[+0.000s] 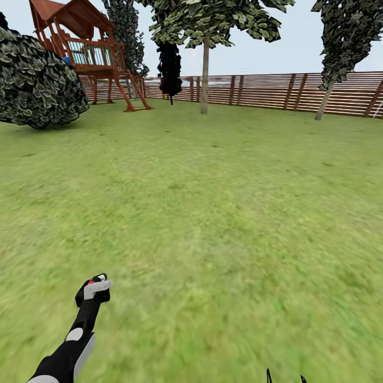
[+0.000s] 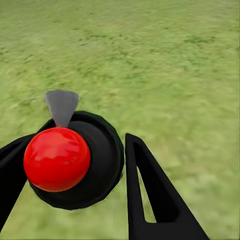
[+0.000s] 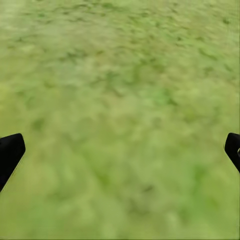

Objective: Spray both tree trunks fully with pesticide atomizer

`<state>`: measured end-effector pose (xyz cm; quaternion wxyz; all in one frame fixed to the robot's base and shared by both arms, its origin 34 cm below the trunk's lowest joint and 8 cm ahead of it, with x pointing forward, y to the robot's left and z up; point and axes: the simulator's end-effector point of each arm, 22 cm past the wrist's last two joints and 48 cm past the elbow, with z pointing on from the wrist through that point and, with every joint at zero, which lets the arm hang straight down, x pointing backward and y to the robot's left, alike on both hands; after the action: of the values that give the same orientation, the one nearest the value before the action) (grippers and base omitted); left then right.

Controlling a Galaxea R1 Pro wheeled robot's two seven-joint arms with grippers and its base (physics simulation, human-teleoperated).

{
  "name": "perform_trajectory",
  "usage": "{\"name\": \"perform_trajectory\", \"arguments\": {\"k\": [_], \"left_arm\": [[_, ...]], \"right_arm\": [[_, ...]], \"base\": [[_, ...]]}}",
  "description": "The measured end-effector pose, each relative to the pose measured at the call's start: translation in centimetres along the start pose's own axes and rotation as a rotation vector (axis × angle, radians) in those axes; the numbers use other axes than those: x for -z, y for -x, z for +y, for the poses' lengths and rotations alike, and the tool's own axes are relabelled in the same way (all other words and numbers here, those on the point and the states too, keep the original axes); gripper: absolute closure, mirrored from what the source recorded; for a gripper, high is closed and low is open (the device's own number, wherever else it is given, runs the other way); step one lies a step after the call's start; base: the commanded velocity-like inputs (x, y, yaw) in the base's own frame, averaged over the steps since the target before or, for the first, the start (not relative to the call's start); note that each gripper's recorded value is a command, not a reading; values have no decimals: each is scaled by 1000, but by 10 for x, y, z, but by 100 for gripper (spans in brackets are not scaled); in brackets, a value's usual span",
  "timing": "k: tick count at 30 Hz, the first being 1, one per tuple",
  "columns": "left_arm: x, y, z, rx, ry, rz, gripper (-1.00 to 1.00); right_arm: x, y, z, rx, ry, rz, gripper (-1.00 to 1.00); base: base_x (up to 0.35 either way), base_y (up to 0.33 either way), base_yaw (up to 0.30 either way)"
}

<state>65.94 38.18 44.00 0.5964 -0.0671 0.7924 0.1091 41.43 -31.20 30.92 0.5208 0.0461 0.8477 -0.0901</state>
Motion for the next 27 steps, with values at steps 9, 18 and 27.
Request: {"name": "perform_trajectory", "arguments": {"k": [9,18,27], "left_arm": [[0,0,1,0,1,0,100],[0,0,3,-2,4,-1,100],[0,1,-1,-1,-1,-2,100]], "right_arm": [[0,0,0,0,0,0,-100],[0,0,0,0,0,0,-100],[0,0,0,0,0,0,-100]], "base": [[340,0,0],[340,0,0],[340,0,0]]}}
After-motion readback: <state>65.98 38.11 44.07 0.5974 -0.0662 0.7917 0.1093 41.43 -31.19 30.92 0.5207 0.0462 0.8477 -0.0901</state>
